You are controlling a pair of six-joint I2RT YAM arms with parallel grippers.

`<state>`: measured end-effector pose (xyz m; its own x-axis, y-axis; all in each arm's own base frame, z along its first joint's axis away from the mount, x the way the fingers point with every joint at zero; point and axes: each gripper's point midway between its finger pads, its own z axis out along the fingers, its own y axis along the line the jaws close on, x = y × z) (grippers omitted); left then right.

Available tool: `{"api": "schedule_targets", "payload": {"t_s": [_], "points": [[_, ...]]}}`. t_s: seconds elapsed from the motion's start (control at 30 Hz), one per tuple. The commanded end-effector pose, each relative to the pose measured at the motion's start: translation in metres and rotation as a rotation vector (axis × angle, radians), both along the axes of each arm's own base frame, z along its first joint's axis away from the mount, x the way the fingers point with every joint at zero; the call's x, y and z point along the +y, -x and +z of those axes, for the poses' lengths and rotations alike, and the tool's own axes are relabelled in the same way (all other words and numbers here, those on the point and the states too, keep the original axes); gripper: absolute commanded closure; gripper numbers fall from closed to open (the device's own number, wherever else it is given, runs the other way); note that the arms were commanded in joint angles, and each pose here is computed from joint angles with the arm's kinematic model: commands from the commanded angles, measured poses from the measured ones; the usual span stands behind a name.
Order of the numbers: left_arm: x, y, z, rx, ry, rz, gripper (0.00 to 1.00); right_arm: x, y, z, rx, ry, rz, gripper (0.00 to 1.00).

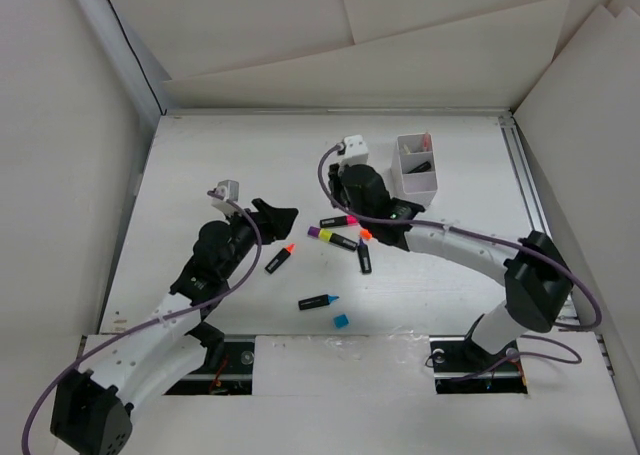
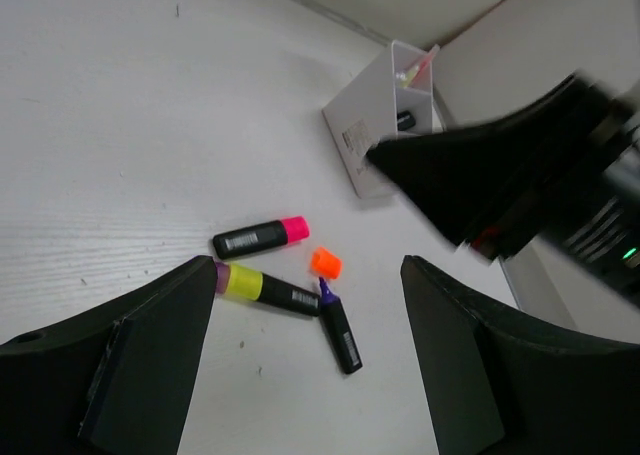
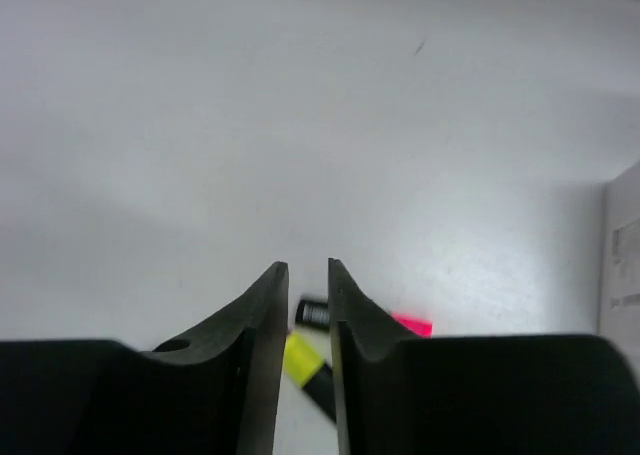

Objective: Sort the stationery into containers
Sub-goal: Pick up the pen from the center of the board.

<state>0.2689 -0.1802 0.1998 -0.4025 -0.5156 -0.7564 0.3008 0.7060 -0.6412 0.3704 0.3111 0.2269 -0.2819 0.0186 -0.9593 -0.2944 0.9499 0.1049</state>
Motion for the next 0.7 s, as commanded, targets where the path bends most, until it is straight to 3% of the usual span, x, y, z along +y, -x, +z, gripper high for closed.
{"api": "schedule_targets", "payload": {"t_s": [0.0,0.03,0.07,0.17,0.43,0.67], "points": [[0.018,-0.001,0.018,-0.053,0.042,0.093,0.28,0.031,0.056,-0.06,0.214,0.095,0.299,0.69],[0.021,0.0,0.026,-0.079,0.056,0.106,0.28,0.037,0.065,-0.068,0.251,0.105,0.362,0.62],[0.022,0.002,0.024,-0.08,0.057,0.107,0.28,0.036,0.07,-0.081,0.289,0.128,0.377,0.47],[0.026,0.003,0.024,-0.073,0.062,0.121,0.28,0.038,0.072,-0.098,0.329,0.177,0.403,0.34],[0.03,0.004,0.028,-0.08,0.054,0.142,0.27,0.051,0.073,-0.15,0.465,0.325,0.488,0.33],[0.032,0.003,0.026,-0.073,0.048,0.151,0.27,0.027,0.047,-0.162,0.5,0.358,0.409,0.34]]}}
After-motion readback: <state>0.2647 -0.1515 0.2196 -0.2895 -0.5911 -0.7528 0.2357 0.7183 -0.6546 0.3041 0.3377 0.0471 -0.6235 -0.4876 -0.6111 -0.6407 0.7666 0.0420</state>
